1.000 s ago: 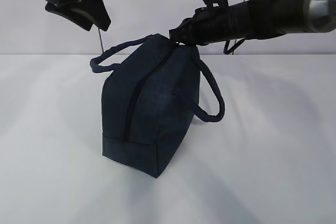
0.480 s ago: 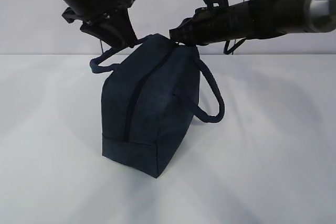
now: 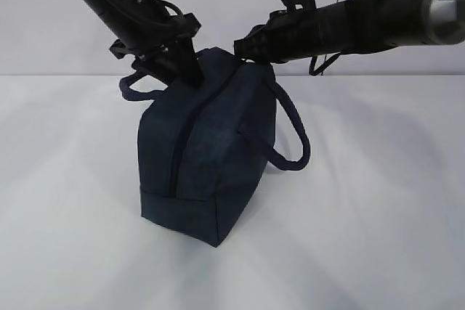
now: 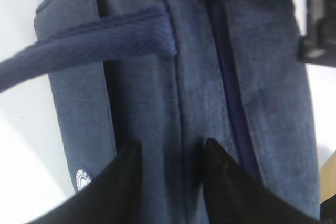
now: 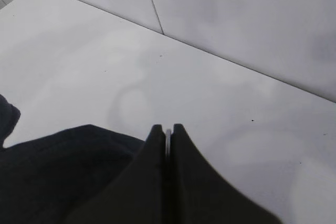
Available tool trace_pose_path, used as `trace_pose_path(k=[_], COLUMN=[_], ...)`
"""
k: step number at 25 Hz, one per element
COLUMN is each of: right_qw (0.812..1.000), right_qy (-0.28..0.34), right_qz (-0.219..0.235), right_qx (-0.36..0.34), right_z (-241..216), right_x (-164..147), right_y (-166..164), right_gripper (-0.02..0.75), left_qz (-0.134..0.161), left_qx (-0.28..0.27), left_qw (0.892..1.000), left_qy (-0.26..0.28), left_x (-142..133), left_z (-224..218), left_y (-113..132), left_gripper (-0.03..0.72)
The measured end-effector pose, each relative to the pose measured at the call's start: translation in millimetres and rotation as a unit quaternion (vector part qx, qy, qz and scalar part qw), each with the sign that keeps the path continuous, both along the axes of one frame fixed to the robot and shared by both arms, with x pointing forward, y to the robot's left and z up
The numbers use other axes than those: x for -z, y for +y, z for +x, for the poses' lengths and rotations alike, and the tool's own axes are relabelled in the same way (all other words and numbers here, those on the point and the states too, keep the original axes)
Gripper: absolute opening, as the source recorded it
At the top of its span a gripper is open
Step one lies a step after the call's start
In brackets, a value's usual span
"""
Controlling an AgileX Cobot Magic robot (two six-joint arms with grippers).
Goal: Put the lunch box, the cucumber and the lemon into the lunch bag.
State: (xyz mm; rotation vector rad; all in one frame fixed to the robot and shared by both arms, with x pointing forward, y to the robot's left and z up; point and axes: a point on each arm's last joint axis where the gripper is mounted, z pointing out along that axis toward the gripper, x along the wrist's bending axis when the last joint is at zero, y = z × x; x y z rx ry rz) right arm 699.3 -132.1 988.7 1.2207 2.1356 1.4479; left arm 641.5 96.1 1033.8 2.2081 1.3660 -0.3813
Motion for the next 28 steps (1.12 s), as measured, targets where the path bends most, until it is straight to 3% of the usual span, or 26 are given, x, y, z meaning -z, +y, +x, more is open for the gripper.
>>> trace_pose_path(k=[4, 8, 11, 20, 28], right_qw=[1.0, 1.0, 1.0, 0.998, 0.995], right_qy=[0.003, 0.004, 0.005, 0.009, 0.035], right_qz=[0.009, 0.011, 0.019, 0.036, 0.042], right_qx=[0.0, 0.002, 0.008, 0.045, 0.081], right_z=[0, 0, 1, 5, 12], right_x=[-1, -1, -1, -1, 22], right_y=[0, 0, 0, -3, -6], right_gripper=[-0.013, -0.013, -0.013, -0.013, -0.013], left_qz=[-0.023, -0.028, -0.028, -0.027, -0.026], left_qx=[0.028, 0.049, 0.063, 0.073, 0.083], left_qw=[0.999, 0.998, 0.997, 0.997, 0.996], left_qy=[-0.001, -0.008, -0.018, -0.026, -0.028], left_x=[9, 14, 14, 14, 15], left_z=[3, 4, 4, 4, 0], left_y=[-6, -7, -7, -7, -15], left_gripper=[0.235, 0.069, 0.009, 0.0, -0.001])
